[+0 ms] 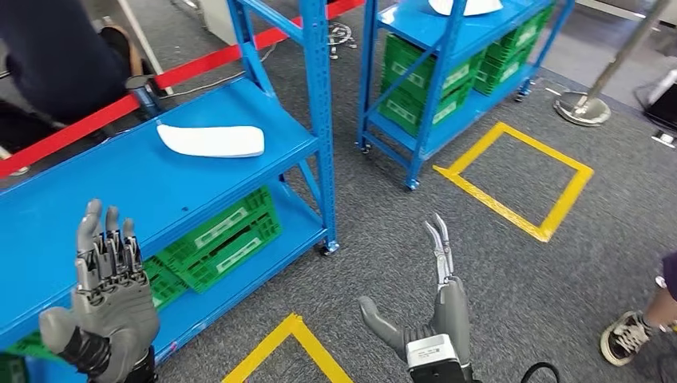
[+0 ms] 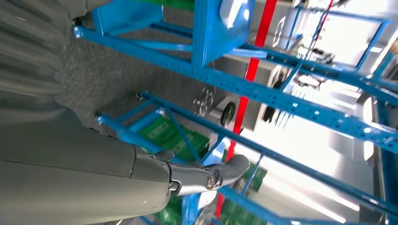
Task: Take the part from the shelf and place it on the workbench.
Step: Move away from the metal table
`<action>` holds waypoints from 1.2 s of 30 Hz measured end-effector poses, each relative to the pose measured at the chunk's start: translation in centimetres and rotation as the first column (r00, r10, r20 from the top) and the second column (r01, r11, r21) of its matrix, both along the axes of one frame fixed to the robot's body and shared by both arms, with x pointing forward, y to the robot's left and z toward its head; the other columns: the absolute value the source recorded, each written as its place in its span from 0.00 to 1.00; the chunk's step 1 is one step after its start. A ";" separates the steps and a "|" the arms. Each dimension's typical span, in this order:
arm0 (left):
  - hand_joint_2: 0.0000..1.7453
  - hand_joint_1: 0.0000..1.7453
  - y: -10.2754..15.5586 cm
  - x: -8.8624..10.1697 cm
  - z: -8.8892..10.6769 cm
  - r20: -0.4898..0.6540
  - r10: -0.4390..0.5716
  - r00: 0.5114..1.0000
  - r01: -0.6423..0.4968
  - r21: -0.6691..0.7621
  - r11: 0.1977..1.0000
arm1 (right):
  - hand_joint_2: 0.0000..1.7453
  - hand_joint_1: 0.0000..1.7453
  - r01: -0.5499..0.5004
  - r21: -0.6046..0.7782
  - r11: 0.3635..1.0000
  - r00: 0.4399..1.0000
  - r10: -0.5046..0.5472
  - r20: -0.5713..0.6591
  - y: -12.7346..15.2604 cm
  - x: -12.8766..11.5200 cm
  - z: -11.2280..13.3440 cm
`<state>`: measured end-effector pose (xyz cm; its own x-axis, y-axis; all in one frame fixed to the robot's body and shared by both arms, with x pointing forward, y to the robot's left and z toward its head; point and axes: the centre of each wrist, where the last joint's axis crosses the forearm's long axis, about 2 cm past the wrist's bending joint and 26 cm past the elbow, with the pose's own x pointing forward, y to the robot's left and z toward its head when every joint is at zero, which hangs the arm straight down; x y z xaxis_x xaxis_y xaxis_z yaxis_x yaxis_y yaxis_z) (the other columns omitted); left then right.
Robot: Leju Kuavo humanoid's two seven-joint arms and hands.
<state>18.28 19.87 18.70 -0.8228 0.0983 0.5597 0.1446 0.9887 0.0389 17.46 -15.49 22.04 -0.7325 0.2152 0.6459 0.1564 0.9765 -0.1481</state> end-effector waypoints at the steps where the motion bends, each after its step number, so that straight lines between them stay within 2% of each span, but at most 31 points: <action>1: 0.00 0.00 0.0 0.0 0.0 -0.002 0.001 1.000 -0.001 0.000 1.000 | 1.00 0.00 -0.002 0.003 1.000 1.000 0.002 -0.002 0.0 0.0 0.0; 14: 0.00 0.00 0.1 -0.1 0.7 -0.043 0.036 0.998 -0.035 0.011 0.999 | 1.00 0.00 -0.022 0.054 0.998 0.998 0.025 -0.059 -0.4 0.0 0.1; 21: 0.00 0.00 0.1 0.0 1.8 -0.017 0.044 0.999 -0.044 -0.007 0.999 | 1.00 0.00 -0.019 0.068 0.998 0.998 0.022 -0.052 -0.9 0.1 0.5; 36: 0.00 0.00 0.0 0.2 2.3 -0.023 0.036 0.999 -0.036 -0.010 0.999 | 1.00 0.00 -0.001 0.071 0.997 0.998 0.005 -0.055 -2.0 0.2 0.4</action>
